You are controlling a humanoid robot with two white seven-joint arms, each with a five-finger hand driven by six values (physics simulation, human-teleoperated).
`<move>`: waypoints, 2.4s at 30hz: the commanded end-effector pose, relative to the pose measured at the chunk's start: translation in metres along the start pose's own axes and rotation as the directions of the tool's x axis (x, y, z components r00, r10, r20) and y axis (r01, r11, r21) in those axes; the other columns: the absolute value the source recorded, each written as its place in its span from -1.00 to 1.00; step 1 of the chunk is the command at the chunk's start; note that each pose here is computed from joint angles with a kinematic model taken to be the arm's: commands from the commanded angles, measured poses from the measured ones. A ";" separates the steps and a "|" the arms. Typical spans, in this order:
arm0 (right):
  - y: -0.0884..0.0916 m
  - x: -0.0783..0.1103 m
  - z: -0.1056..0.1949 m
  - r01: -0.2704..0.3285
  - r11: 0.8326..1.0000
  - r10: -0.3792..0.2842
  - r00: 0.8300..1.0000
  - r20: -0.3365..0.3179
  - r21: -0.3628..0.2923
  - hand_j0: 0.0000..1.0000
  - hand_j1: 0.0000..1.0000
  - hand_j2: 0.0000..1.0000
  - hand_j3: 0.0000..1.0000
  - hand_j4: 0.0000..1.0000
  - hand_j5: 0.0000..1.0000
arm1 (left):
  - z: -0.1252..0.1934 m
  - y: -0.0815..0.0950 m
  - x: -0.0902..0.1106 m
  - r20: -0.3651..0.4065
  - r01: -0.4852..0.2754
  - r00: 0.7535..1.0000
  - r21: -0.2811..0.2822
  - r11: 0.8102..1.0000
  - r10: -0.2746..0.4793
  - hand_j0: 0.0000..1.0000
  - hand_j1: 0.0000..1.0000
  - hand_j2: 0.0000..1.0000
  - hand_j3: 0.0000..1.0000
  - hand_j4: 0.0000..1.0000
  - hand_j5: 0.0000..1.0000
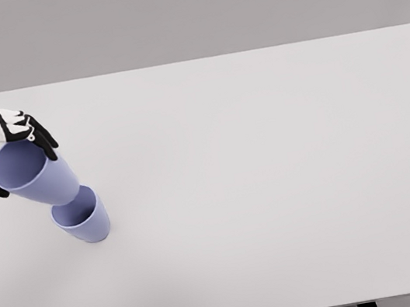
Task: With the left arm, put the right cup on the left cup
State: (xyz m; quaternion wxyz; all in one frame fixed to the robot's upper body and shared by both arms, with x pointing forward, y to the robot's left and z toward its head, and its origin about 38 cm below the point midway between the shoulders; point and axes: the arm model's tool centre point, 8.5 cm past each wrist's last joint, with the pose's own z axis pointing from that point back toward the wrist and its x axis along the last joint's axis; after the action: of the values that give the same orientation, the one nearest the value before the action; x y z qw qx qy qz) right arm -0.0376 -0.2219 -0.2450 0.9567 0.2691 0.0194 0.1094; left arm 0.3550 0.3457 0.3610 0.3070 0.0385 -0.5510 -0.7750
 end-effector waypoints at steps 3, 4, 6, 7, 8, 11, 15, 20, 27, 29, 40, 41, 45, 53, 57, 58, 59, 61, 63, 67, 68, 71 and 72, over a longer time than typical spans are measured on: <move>0.000 0.000 0.000 -0.001 1.000 0.001 1.000 0.000 0.001 1.00 1.00 1.00 1.00 1.00 1.00 | -0.005 0.001 0.001 0.013 -0.005 1.000 0.002 1.000 0.004 0.11 0.11 0.11 0.11 0.11 0.11; 0.000 0.000 0.000 -0.001 1.000 0.001 1.000 0.000 0.001 1.00 1.00 1.00 1.00 1.00 1.00 | -0.003 0.000 0.001 0.010 -0.006 1.000 0.002 1.000 0.006 0.11 0.11 0.11 0.11 0.11 0.11; 0.000 0.000 0.000 -0.001 1.000 0.001 1.000 0.000 0.001 1.00 1.00 1.00 1.00 1.00 1.00 | 0.000 -0.001 0.001 0.008 -0.001 1.000 0.002 1.000 0.001 0.11 0.11 0.11 0.11 0.11 0.11; 0.000 0.000 0.000 -0.001 1.000 0.001 1.000 0.000 0.001 1.00 1.00 1.00 1.00 1.00 1.00 | 0.002 -0.002 0.000 0.004 -0.003 1.000 0.002 1.000 0.003 0.11 0.11 0.11 0.11 0.11 0.11; 0.000 0.000 0.000 -0.001 1.000 0.001 1.000 0.000 0.001 1.00 1.00 1.00 1.00 1.00 1.00 | 0.003 -0.002 0.000 0.001 -0.004 1.000 0.002 1.000 0.004 0.12 0.12 0.12 0.12 0.12 0.12; 0.000 0.000 0.000 -0.001 1.000 0.001 1.000 0.000 0.001 1.00 1.00 1.00 1.00 1.00 1.00 | 0.005 -0.004 0.000 -0.005 -0.009 1.000 -0.001 1.000 0.009 0.12 0.12 0.12 0.12 0.12 0.12; 0.000 0.000 0.000 -0.001 1.000 0.001 1.000 0.000 0.001 1.00 1.00 1.00 1.00 1.00 1.00 | 0.008 -0.005 0.000 -0.003 -0.006 1.000 -0.002 1.000 0.006 0.13 0.13 0.13 0.13 0.13 0.13; 0.000 -0.001 0.000 -0.001 1.000 0.001 1.000 -0.001 0.001 1.00 1.00 1.00 1.00 1.00 1.00 | 0.004 -0.005 0.000 0.009 -0.008 1.000 -0.003 1.000 0.008 0.14 0.14 0.14 0.14 0.14 0.14; 0.000 0.000 0.000 -0.001 1.000 0.001 1.000 0.000 0.001 1.00 1.00 1.00 1.00 1.00 1.00 | 0.000 -0.010 0.000 0.026 -0.037 0.999 0.000 0.999 0.037 0.15 0.15 0.15 0.15 0.15 0.15; 0.000 0.000 0.000 -0.001 1.000 0.001 1.000 0.000 0.001 1.00 1.00 1.00 1.00 1.00 1.00 | 0.000 -0.011 0.000 0.027 -0.042 0.999 -0.001 0.999 0.042 0.15 0.15 0.15 0.15 0.15 0.15; 0.000 0.000 0.000 -0.001 1.000 0.001 1.000 0.000 0.001 1.00 1.00 1.00 1.00 1.00 1.00 | 0.001 -0.013 -0.001 0.024 -0.046 0.999 -0.004 0.999 0.046 0.15 0.15 0.15 0.15 0.15 0.15; 0.000 -0.001 0.000 -0.001 1.000 0.001 1.000 -0.001 0.001 1.00 1.00 1.00 1.00 1.00 1.00 | 0.001 -0.014 -0.001 0.024 -0.047 0.999 -0.005 0.999 0.047 0.15 0.15 0.15 0.15 0.15 0.15; 0.000 0.000 0.000 -0.001 1.000 0.001 1.000 0.000 0.001 1.00 1.00 1.00 1.00 1.00 1.00 | -0.001 -0.013 -0.001 0.027 -0.047 0.999 -0.005 0.999 0.047 0.15 0.15 0.15 0.15 0.15 0.15; 0.000 -0.001 0.000 0.000 1.000 0.000 1.000 -0.003 0.001 1.00 1.00 1.00 1.00 1.00 1.00 | -0.007 -0.012 -0.003 0.036 -0.040 0.999 -0.004 0.999 0.040 0.15 0.15 0.15 0.15 0.15 0.15; 0.000 0.000 0.000 -0.001 1.000 0.001 1.000 0.000 0.001 1.00 1.00 1.00 1.00 1.00 1.00 | -0.007 -0.012 -0.004 0.032 -0.040 0.999 -0.006 0.999 0.040 0.16 0.16 0.16 0.16 0.16 0.16; 0.000 0.000 0.000 -0.001 1.000 0.001 1.000 0.000 0.001 1.00 1.00 1.00 1.00 1.00 1.00 | -0.006 -0.013 -0.004 0.031 -0.042 0.999 -0.007 0.999 0.042 0.16 0.16 0.16 0.16 0.16 0.16; 0.000 -0.001 0.000 -0.001 1.000 0.001 1.000 -0.001 0.001 1.00 1.00 1.00 1.00 1.00 1.00 | -0.006 -0.013 -0.005 0.030 -0.044 0.999 -0.007 0.999 0.044 0.16 0.16 0.16 0.16 0.16 0.16; 0.000 0.000 0.000 -0.001 1.000 0.001 1.000 0.000 0.001 1.00 1.00 1.00 1.00 1.00 1.00 | -0.006 -0.013 -0.005 0.030 -0.044 0.999 -0.007 0.999 0.044 0.17 0.17 0.17 0.17 0.17 0.17; 0.000 0.000 0.000 -0.001 1.000 0.001 1.000 0.000 0.001 1.00 1.00 1.00 1.00 1.00 1.00 | -0.007 -0.013 -0.005 0.029 -0.043 0.999 -0.008 0.999 0.043 0.18 0.18 0.18 0.18 0.18 0.18; 0.000 -0.001 0.000 -0.001 1.000 0.001 1.000 -0.001 0.001 1.00 1.00 1.00 1.00 1.00 1.00 | -0.006 -0.013 -0.006 0.025 -0.045 0.999 -0.006 0.999 0.045 0.23 0.23 0.23 0.23 0.23 0.23; 0.000 0.000 0.000 -0.001 1.000 0.001 1.000 0.000 0.001 1.00 1.00 1.00 1.00 1.00 1.00 | -0.006 -0.014 -0.006 0.024 -0.044 0.999 -0.007 0.999 0.044 0.30 0.30 0.30 0.30 0.30 0.30; 0.000 0.000 0.000 -0.001 1.000 0.001 1.000 0.000 0.001 1.00 1.00 1.00 1.00 1.00 1.00 | -0.005 -0.014 -0.007 0.022 -0.043 0.999 -0.008 0.999 0.043 0.66 0.66 0.66 0.66 0.66 0.66; 0.000 0.000 0.000 -0.001 1.000 0.001 1.000 0.000 0.001 1.00 1.00 1.00 1.00 1.00 1.00 | -0.005 -0.014 -0.006 0.022 -0.044 0.999 -0.009 0.999 0.044 0.72 0.72 0.72 0.72 0.72 0.72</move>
State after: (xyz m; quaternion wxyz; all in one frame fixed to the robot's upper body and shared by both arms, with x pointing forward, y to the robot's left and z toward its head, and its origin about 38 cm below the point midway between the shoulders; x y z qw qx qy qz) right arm -0.0377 -0.2219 -0.2450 0.9567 0.2691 0.0196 0.1093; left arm 0.3560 0.3470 0.3435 0.3158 0.0162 -0.5500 -0.7730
